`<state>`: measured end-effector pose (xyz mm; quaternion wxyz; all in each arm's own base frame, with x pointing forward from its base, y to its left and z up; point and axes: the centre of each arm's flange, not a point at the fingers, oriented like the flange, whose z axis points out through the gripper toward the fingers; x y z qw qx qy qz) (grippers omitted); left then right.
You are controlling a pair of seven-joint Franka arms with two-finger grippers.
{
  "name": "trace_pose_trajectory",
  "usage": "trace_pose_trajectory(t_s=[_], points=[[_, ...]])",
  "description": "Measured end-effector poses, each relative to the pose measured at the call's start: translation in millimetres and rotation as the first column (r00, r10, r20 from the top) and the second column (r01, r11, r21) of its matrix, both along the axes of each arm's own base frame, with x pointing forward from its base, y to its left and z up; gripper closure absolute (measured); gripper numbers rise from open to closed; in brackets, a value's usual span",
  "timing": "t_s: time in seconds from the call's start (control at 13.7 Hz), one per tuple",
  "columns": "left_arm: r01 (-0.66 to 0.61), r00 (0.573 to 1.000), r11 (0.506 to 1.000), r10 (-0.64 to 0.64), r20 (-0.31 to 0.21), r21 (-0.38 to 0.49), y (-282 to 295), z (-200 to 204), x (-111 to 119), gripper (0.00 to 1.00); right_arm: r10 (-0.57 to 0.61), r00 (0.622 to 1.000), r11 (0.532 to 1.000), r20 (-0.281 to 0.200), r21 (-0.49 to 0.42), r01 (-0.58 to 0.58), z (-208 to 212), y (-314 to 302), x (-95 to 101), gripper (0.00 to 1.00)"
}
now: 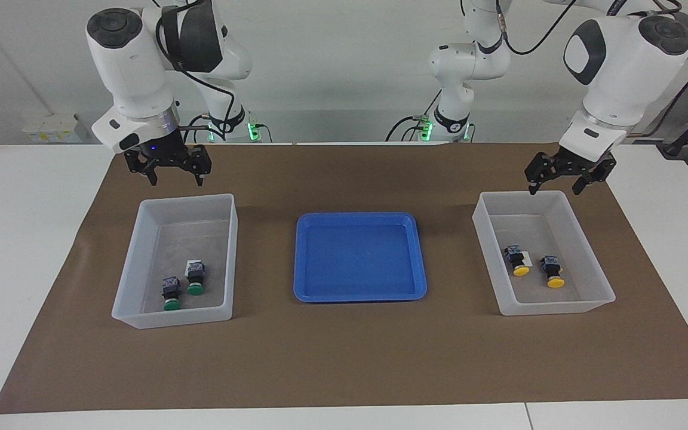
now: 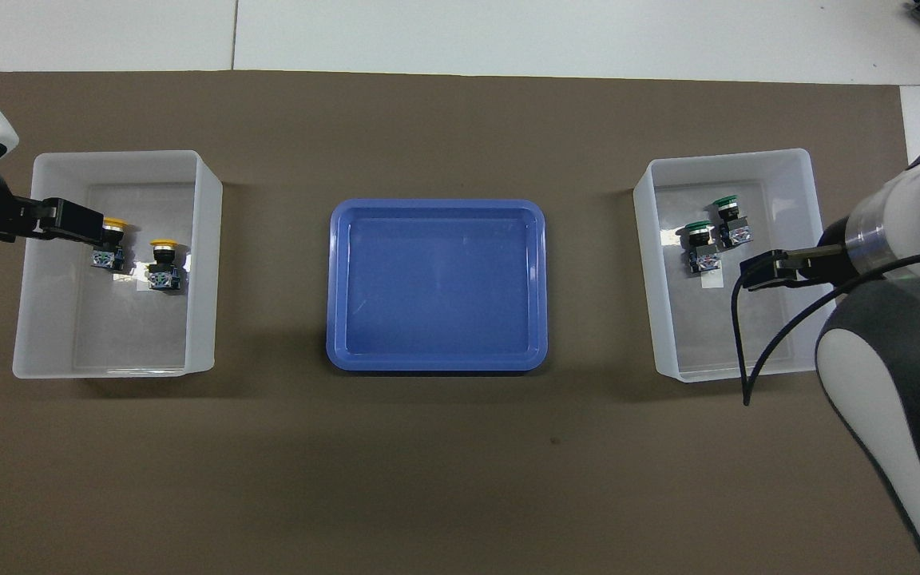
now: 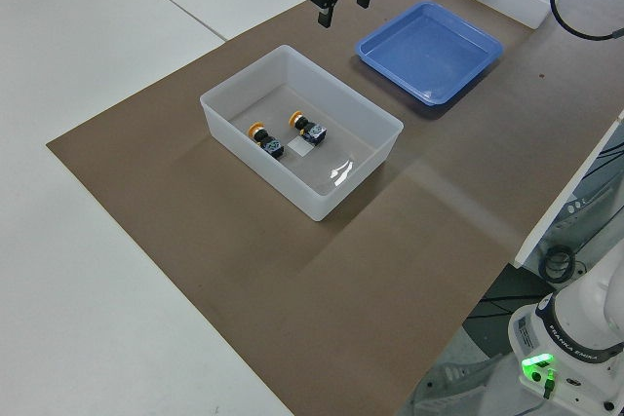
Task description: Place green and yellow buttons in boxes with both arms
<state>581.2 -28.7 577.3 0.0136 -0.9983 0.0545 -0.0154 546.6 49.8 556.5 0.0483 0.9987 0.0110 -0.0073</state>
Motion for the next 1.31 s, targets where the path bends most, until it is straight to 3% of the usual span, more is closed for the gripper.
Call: trace_pose_trajectory(t_s=[0.88,1.31], points=[[0.000,1.000,1.000,0.000,0.000,0.000,0.0,0.0,0.0,0.00,-0.002,1.000,1.000,0.007,0.001,0.002,0.7,-1.1,0.9,0.00],[0.000,1.000,1.000,0.000,0.000,0.000,0.0,0.0,0.0,0.00,0.000,0.999,1.000,0.048,0.005,0.000,6.0,-1.4,5.1,0.00]])
